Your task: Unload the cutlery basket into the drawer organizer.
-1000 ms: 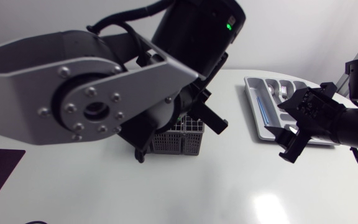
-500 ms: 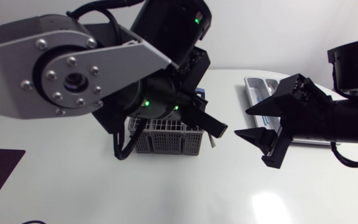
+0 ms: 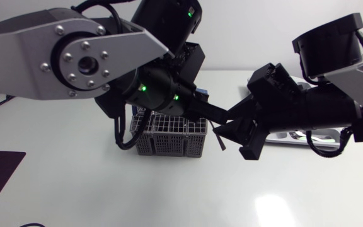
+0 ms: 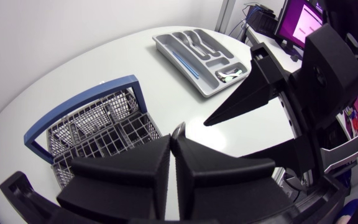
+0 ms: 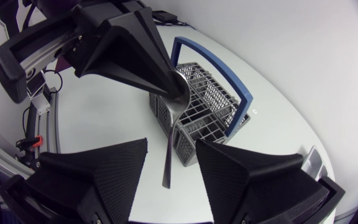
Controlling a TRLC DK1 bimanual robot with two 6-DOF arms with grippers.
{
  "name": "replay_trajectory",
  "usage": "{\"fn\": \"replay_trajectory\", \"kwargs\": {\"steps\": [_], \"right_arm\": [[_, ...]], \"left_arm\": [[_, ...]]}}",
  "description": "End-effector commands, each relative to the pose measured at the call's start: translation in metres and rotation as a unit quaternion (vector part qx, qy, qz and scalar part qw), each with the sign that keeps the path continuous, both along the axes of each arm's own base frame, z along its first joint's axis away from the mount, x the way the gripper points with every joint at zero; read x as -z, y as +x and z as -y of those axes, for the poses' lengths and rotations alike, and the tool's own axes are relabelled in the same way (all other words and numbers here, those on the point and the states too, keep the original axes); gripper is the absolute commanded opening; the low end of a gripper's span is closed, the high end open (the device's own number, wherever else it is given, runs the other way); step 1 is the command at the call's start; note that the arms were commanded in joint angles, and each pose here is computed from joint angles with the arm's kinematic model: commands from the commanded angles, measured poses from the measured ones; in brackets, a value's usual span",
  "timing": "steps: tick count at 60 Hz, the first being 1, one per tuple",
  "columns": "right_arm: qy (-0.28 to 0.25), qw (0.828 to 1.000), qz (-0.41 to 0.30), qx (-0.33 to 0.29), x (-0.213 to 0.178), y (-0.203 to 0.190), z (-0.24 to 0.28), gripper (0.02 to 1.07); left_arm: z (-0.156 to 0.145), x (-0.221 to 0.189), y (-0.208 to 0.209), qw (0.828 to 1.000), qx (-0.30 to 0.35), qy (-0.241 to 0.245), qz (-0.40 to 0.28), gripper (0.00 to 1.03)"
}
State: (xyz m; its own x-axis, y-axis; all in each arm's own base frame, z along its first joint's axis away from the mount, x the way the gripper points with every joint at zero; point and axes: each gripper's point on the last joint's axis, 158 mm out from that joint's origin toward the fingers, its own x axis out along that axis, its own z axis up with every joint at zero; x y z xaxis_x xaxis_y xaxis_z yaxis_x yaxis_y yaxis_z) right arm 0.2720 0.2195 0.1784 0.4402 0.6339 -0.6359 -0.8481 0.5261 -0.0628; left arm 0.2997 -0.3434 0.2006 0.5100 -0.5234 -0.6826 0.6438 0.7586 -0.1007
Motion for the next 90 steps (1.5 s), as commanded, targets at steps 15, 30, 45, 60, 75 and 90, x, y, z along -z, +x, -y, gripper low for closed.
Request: {"fn": "replay_trajectory", "kwargs": {"steps": [15,30,45,60,75,90], "right_arm": [[0.014,1.000,-0.025,0.003,0.004,0.010,-0.019,0.38],[0.017,1.000,-0.025,0.003,0.007,0.015,-0.024,0.10],[0.018,0.999,-0.033,-0.003,0.012,0.011,-0.024,0.07],[0.022,0.999,-0.042,-0.008,0.013,0.006,-0.023,0.07],[0.015,0.998,-0.056,-0.019,0.021,-0.001,-0.011,0.07],[-0.013,0.997,-0.068,-0.034,0.038,-0.002,0.029,0.07]], "left_arm": [[0.002,-0.011,0.009,0.999,-0.013,-0.029,-0.017,0.04],[0.004,-0.011,0.006,0.999,-0.009,-0.035,-0.028,0.04],[0.003,-0.012,0.008,0.998,-0.011,-0.043,-0.036,0.15],[-0.007,-0.017,0.015,0.997,-0.025,-0.051,-0.050,0.64],[-0.029,-0.048,0.029,0.993,-0.059,-0.094,-0.042,0.99],[-0.053,-0.080,0.043,0.987,-0.088,-0.136,-0.015,0.99]]}}
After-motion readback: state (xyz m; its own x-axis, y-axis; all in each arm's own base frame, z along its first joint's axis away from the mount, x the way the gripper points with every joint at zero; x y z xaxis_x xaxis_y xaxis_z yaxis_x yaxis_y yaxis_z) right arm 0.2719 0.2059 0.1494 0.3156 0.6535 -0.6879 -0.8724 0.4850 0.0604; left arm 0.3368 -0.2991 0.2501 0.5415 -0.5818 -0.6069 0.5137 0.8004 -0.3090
